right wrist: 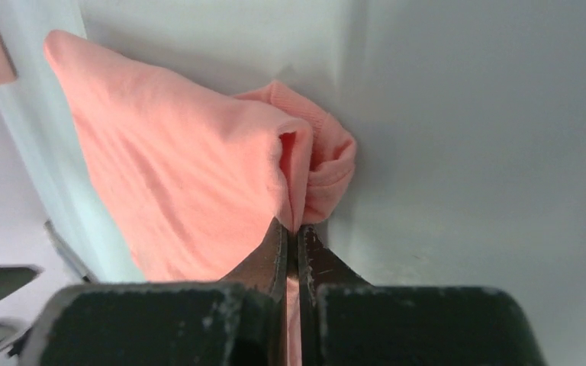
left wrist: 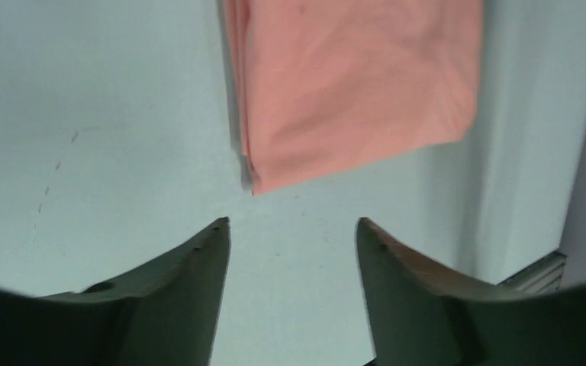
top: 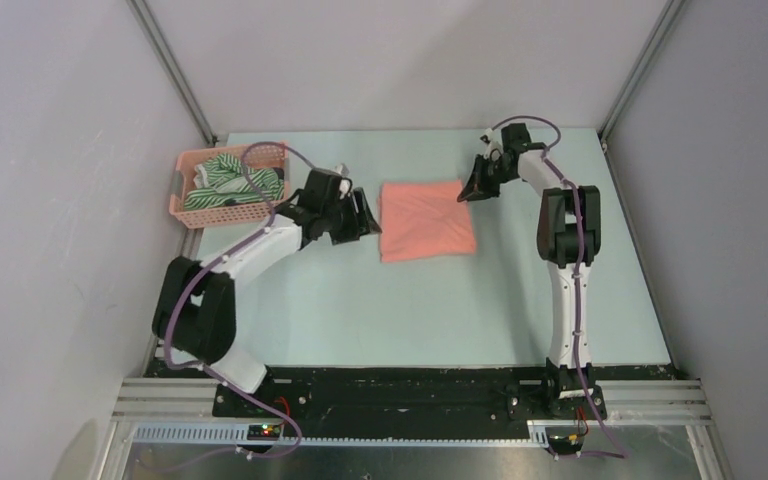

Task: Fold and stack the mixed laundry pile
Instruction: Move the T-shirt to the corner of the board.

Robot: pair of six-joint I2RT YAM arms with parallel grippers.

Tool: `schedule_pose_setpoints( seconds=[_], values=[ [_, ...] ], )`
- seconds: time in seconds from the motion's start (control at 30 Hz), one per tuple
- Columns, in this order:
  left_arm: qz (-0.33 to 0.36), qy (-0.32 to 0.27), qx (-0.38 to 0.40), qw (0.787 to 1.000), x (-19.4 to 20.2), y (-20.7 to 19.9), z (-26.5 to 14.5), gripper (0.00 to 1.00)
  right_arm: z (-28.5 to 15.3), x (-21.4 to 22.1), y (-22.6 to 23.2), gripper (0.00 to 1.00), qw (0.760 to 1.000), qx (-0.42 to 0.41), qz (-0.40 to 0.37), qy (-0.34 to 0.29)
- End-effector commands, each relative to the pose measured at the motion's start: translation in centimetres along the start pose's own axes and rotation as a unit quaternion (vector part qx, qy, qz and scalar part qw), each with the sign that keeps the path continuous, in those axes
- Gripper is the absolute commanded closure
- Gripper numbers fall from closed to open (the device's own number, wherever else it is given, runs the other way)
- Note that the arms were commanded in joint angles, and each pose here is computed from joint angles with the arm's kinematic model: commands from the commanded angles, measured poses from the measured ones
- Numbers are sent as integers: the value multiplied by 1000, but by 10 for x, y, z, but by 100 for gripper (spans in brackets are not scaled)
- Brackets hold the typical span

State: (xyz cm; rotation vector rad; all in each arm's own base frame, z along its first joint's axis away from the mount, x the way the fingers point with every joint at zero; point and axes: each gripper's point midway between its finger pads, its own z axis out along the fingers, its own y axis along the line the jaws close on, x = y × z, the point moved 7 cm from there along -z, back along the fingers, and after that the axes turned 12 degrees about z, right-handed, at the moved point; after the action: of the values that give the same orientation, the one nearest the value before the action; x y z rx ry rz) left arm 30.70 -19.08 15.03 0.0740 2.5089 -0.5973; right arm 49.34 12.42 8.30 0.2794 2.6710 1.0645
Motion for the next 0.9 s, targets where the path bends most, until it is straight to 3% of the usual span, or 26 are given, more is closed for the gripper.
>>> schedule_pose_setpoints(
  seconds=[0.0,0.4,0.57,0.7,0.87],
  values=[
    [52,-48,51,996,-29,-21,-43,29,-55,-33,-3,100,994,73,-56,-64],
    [70,-52,59,994,-26,-14,-80,25,-146,-87,-56,100,946,247,-96,-185],
    [71,-56,57,994,-25,-12,-84,25,-171,-120,-83,100,910,315,-121,-242],
    [69,-50,56,995,-24,-12,-80,25,-188,-153,-97,100,863,364,-157,-314],
    [56,-37,53,996,-22,-10,-72,25,-200,-177,-102,100,828,395,-201,-343]
  ],
)
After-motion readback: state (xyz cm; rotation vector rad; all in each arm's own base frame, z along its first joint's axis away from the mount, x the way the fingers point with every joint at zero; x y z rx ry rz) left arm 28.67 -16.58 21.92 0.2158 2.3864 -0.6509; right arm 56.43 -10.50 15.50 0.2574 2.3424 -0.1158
